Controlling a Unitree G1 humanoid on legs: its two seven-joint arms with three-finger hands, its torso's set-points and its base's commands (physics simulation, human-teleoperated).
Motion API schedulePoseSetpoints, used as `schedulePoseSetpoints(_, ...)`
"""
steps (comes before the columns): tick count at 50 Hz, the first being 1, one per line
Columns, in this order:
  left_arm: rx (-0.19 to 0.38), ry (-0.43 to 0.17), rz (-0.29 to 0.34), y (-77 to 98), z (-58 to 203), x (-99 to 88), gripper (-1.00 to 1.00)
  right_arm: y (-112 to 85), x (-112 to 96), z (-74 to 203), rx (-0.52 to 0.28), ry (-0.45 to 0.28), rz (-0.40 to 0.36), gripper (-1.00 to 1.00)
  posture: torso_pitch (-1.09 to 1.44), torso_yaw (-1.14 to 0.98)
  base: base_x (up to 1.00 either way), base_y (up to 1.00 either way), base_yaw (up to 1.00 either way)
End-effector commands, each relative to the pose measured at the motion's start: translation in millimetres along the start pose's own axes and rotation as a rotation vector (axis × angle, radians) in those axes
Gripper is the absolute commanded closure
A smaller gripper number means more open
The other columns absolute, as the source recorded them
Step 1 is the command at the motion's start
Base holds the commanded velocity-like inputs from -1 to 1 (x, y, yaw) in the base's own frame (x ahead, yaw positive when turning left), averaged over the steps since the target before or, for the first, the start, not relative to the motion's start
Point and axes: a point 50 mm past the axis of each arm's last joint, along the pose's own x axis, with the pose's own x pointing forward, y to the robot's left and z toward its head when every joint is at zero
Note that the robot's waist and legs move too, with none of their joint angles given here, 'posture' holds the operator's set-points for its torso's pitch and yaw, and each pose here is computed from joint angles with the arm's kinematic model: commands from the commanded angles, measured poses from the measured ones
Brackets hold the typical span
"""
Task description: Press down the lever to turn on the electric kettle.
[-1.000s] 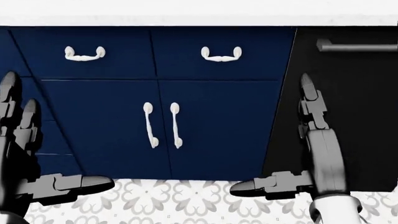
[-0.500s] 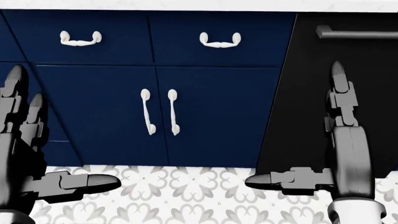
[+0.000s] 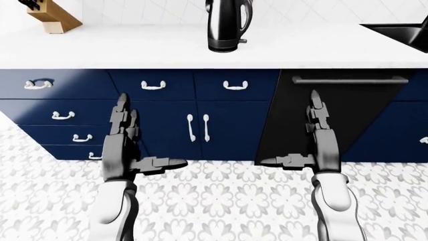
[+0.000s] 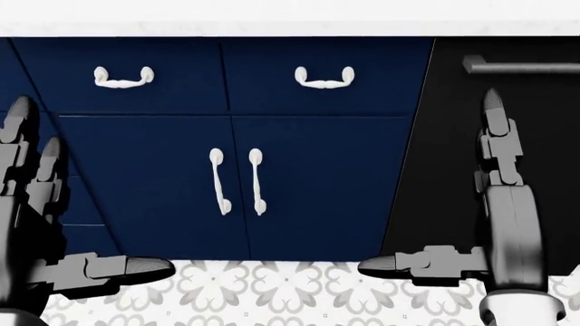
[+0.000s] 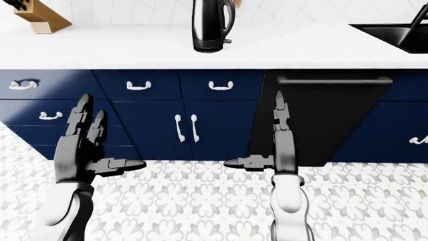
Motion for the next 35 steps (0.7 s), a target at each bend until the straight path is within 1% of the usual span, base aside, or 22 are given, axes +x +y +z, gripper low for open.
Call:
schedulePoseSetpoints(1,0.004,-0.080,-0.003,-0.6,14.6,0.7,-1.00,-2.5,1.2,15.9,0.001,-0.087,-0.013,-1.00,0.00,0.00,0.13,0.00,0.00)
schedulePoseSetpoints(14,0.003,-0.081,-0.002,-1.2,13.3,3.0,-1.00,-3.6,1.2,16.2,0.002,-0.089,-0.018,-1.00,0.00,0.00,0.14,0.00,0.00)
schedulePoseSetpoints(35,0.000,-0.087,-0.001,-0.6,18.6,1.1,-1.00,-2.4,1.1,15.7,0.013,-0.095,-0.012,-1.00,0.00,0.00,0.19,0.00,0.00)
